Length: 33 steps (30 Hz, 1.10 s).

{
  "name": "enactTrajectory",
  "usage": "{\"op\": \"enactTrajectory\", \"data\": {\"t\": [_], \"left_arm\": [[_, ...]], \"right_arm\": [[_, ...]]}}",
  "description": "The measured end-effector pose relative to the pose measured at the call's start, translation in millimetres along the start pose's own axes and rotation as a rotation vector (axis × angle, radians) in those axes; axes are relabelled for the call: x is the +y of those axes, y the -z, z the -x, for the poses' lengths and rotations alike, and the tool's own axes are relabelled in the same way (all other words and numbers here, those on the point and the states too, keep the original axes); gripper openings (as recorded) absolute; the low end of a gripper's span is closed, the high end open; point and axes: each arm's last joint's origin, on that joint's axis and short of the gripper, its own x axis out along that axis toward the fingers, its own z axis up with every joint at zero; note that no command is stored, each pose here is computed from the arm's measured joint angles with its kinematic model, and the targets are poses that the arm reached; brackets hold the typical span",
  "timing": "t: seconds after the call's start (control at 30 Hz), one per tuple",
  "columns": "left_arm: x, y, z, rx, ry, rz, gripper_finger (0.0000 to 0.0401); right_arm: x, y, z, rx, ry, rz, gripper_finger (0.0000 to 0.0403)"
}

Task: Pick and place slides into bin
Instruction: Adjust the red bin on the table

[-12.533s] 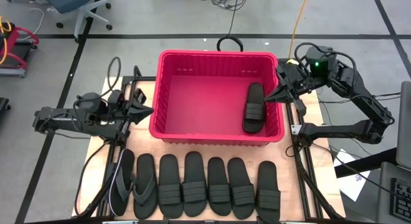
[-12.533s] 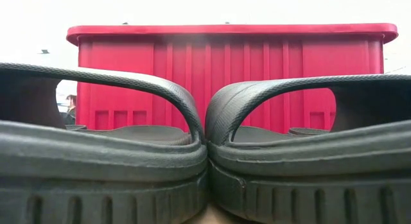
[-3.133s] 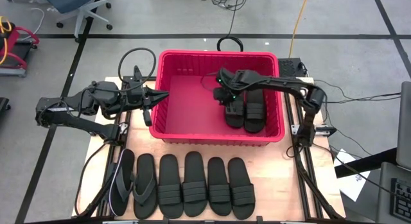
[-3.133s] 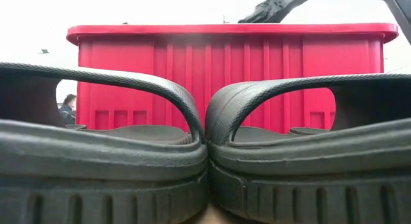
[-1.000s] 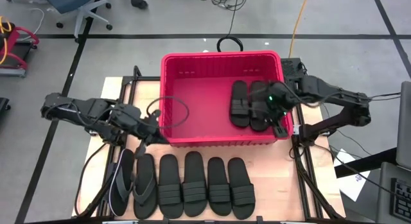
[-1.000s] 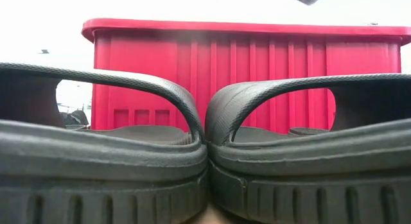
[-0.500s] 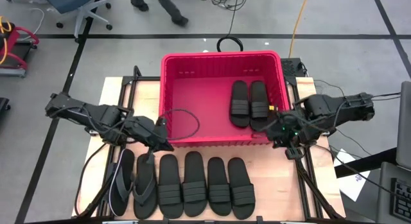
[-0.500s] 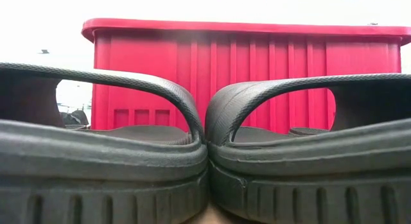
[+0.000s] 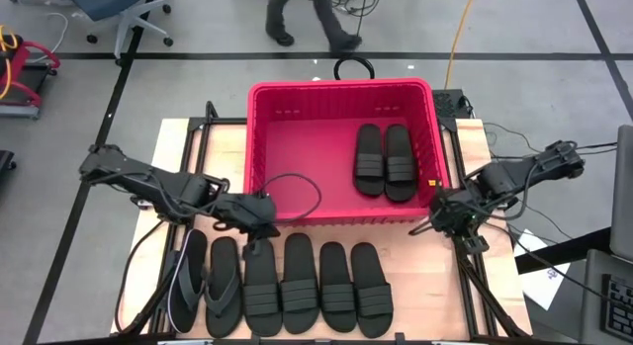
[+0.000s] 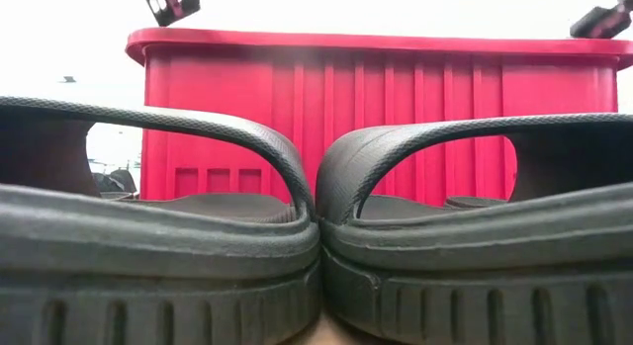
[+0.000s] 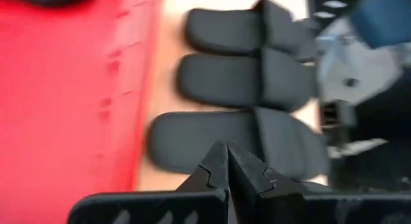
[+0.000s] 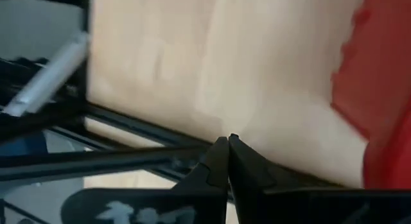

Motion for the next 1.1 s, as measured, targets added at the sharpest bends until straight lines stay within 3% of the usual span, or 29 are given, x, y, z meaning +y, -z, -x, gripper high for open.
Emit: {"op": "enactTrajectory", "data": {"t": [0.27, 0.6, 0.97, 1.1], "left_arm": [[16.2, -0.1, -2.5, 0.028, -0.121, 0.037, 0.0000], [29.8, -3.2, -1.3, 0.044, -0.161, -0.009, 0.0000], [42.8, -5.3, -0.2, 0.064, -0.197, -0.023, 0.0001], [41.4, -6.2, 0.7, 0.065, -0.143, -0.040, 0.0000]], "right_arm": [[-14.1, 14.1, -29.3, 0.131, 0.112, -0.081, 0.0000], [-21.1, 9.3, -28.2, 0.058, 0.303, -0.092, 0.0000], [-29.4, -2.3, -27.2, -0.043, 0.300, -0.123, 0.0000], [-30.1, -2.2, -26.4, -0.050, 0.273, -0.153, 0.0000]]}}
